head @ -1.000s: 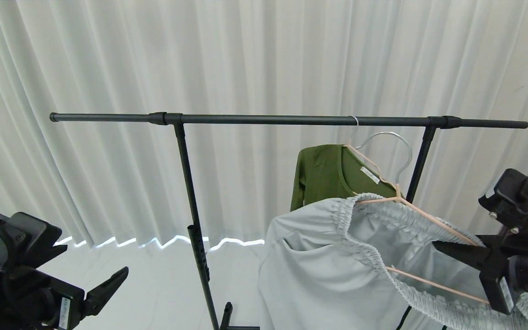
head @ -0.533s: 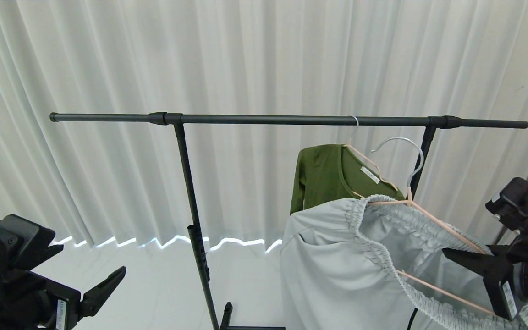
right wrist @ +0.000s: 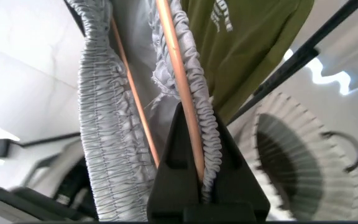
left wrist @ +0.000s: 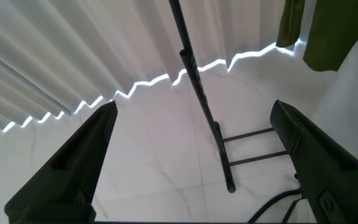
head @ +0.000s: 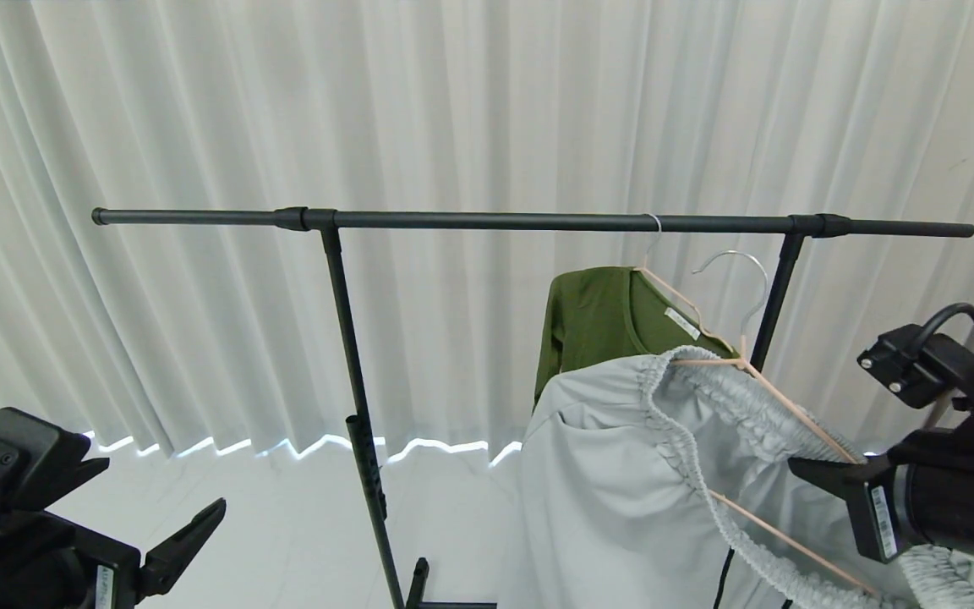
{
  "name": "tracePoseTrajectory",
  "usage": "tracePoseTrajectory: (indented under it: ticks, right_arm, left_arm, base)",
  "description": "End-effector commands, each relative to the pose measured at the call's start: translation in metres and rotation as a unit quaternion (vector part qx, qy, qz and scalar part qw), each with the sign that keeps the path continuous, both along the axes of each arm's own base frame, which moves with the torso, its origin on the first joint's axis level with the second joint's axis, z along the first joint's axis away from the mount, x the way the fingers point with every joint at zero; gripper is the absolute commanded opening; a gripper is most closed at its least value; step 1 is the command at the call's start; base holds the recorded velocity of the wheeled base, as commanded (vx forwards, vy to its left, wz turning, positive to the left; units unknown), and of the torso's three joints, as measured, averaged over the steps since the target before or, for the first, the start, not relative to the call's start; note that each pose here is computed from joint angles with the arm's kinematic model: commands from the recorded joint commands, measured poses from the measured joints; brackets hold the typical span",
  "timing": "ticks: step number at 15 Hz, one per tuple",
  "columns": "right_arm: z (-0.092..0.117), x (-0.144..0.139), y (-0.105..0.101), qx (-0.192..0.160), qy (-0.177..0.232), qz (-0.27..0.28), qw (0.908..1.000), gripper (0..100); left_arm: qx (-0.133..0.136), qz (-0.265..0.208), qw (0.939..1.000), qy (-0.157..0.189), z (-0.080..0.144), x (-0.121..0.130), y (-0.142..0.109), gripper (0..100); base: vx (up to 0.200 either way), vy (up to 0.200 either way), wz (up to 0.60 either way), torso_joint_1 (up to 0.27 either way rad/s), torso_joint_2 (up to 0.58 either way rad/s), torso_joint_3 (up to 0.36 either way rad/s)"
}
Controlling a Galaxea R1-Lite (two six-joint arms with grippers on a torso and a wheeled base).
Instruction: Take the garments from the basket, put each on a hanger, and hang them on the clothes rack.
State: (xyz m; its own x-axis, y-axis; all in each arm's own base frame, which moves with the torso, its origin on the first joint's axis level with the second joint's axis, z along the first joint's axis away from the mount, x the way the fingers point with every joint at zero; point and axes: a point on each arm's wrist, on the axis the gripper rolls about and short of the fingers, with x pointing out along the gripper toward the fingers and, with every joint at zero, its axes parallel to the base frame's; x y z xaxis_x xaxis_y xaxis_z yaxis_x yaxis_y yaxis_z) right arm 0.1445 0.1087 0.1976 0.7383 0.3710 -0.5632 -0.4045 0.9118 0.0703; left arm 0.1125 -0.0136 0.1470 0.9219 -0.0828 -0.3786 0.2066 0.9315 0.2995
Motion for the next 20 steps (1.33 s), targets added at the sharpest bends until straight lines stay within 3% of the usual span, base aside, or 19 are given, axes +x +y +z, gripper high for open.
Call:
tracePoseTrajectory:
  ticks: [1, 6, 12, 20]
  right_arm:
    - [-0.001, 0.018, 0.014, 0.008, 0.015, -0.021, 0.9996, 0]
    - [0.023, 0.035, 0.031, 0.042, -0.044, -0.025, 0.9979, 0]
    - [0.033, 0.039, 0.039, 0.035, -0.071, -0.003, 0.9969, 0]
    - [0.032, 0.034, 0.044, 0.035, -0.07, 0.011, 0.9969, 0]
  left_arm:
    - [0.001, 0.0, 1.0, 0.002, -0.001, 0.0, 0.0, 100]
    - [0.004, -0.002, 1.0, 0.002, 0.0, 0.002, 0.0, 100]
    - [0.004, -0.002, 1.0, -0.001, 0.001, 0.001, 0.0, 100]
    - [0.003, -0.002, 1.0, -0.002, 0.001, 0.0, -0.001, 100]
  base:
    - [0.0, 0.0, 0.0, 0.0, 0.0, 0.0]
    - [0.0, 0.0, 0.0, 0.0, 0.0, 0.0]
    - [0.0, 0.0, 0.0, 0.0, 0.0, 0.0]
    - [0.2, 0.0, 0.0, -0.001, 0.0, 0.001]
